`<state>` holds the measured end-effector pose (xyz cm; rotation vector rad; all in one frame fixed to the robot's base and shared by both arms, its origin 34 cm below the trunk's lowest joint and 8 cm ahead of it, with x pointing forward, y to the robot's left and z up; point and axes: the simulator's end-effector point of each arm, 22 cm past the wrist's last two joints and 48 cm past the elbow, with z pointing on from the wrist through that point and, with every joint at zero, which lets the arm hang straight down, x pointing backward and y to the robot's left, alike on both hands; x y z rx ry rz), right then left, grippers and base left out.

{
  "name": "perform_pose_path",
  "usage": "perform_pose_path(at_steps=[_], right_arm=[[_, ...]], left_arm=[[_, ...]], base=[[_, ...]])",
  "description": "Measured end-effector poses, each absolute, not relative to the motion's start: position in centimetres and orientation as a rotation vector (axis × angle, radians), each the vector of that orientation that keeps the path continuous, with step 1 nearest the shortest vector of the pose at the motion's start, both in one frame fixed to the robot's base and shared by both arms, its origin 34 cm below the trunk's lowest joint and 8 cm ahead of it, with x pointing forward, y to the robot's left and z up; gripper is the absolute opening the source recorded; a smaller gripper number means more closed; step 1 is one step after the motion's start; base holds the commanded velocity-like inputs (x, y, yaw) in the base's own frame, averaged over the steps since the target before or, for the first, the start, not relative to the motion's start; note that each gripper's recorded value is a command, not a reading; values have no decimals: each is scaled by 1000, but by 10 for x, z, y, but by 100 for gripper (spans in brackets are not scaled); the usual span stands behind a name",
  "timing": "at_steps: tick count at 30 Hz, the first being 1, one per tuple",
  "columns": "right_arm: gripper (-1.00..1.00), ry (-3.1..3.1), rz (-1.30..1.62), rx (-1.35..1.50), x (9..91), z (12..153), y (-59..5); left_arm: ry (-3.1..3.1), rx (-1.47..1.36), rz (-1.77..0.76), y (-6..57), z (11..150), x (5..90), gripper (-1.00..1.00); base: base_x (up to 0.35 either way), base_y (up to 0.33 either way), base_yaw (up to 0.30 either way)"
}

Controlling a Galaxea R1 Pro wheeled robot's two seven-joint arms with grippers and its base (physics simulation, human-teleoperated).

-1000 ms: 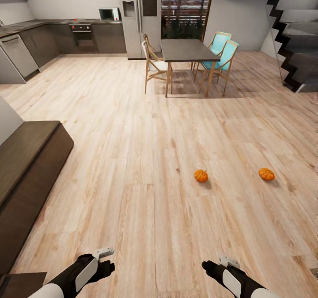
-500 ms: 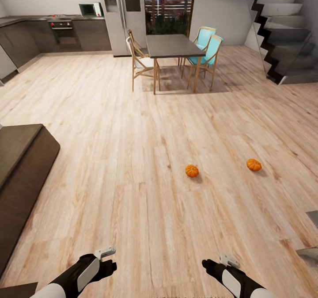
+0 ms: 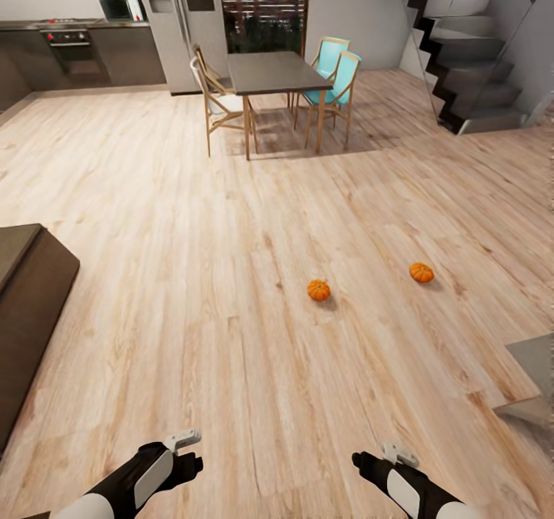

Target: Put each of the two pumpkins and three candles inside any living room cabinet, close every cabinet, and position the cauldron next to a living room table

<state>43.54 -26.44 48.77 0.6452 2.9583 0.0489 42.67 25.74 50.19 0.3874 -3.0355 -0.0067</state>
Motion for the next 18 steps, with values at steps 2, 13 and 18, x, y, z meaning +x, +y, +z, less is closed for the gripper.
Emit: perform_pose_path(at_steps=[2, 13, 18], right_arm=[[100, 2960, 47, 646, 434, 487, -265], [100, 2977, 44, 649, 428, 483, -265], [100, 2983, 43, 650, 425, 481, -265]], left_arm=[[-3033, 385, -6, 257, 501, 426, 100], [-3021, 382, -8, 256, 497, 420, 100], [-3016, 380, -10, 256, 496, 418, 100]], base=[[0, 0, -187], [24, 0, -187], [144, 0, -187]])
